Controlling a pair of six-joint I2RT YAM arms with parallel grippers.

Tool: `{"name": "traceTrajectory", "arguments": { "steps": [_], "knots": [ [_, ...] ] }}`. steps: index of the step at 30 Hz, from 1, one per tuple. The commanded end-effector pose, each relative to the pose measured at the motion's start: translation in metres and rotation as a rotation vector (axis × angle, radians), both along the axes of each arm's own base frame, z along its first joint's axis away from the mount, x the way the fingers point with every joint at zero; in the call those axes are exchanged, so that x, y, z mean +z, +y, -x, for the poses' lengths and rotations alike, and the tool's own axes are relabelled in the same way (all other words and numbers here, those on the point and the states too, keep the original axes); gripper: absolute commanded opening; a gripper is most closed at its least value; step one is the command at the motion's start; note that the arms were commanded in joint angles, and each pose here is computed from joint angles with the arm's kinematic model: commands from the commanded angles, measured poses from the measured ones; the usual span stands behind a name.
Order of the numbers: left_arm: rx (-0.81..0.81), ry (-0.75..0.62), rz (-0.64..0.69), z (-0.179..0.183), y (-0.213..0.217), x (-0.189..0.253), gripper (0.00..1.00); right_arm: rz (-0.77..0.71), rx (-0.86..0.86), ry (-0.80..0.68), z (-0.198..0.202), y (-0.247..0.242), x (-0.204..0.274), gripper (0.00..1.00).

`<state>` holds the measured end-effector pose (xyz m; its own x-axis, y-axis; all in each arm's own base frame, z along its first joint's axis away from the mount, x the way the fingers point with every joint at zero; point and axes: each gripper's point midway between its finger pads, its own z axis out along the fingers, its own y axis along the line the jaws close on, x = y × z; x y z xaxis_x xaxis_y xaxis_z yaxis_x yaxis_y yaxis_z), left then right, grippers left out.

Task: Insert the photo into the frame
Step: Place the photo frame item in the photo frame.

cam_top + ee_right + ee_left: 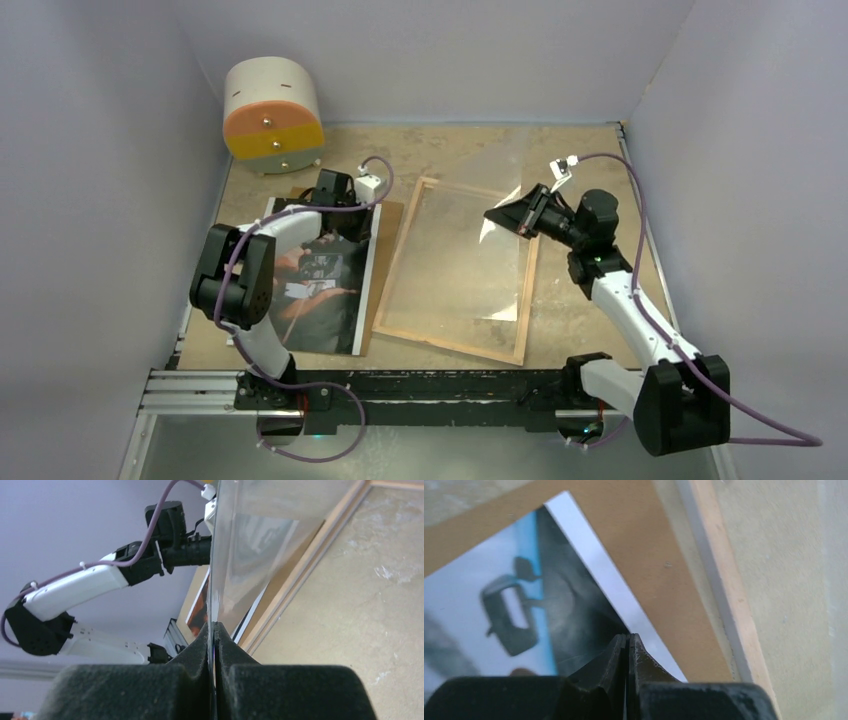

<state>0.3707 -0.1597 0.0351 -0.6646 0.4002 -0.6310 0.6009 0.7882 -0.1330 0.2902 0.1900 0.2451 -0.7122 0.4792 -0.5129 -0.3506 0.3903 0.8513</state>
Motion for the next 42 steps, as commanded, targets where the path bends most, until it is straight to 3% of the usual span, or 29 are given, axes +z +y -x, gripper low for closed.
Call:
{"name": "traceTrajectory", "arguments": {
  "steps": [1,7,15,22,30,36,42],
  "knots": [
    [0.131,-0.119,0.05,-0.036,0.015,0.045,0.0,0.024,0.108,-0.155,0.007,0.007,0.032,0.0],
    [0.208,-0.146,0.041,-0.046,0.031,0.049,0.0,0.04,0.121,-0.13,0.001,0.008,0.016,0.0],
    [0.133,-0.082,0.059,-0.03,0.022,0.033,0.0,0.037,-0.094,0.298,-0.009,-0.009,-0.114,0.0],
    [0.064,-0.045,0.054,-0.014,0.008,0.021,0.0,0.056,-0.197,0.497,-0.002,-0.021,-0.16,0.0],
    [0.011,-0.032,0.056,-0.002,-0.012,0.017,0.0,-0.006,-0.193,0.436,-0.025,-0.02,-0.115,0.0],
    [0.142,-0.12,0.069,-0.04,0.019,0.051,0.0,-0.064,-0.171,0.297,-0.046,-0.014,-0.043,0.0],
    [0.248,-0.169,0.082,-0.065,0.053,0.072,0.0,-0.153,-0.116,0.251,-0.04,0.0,-0.003,0.0]
  ]
}}
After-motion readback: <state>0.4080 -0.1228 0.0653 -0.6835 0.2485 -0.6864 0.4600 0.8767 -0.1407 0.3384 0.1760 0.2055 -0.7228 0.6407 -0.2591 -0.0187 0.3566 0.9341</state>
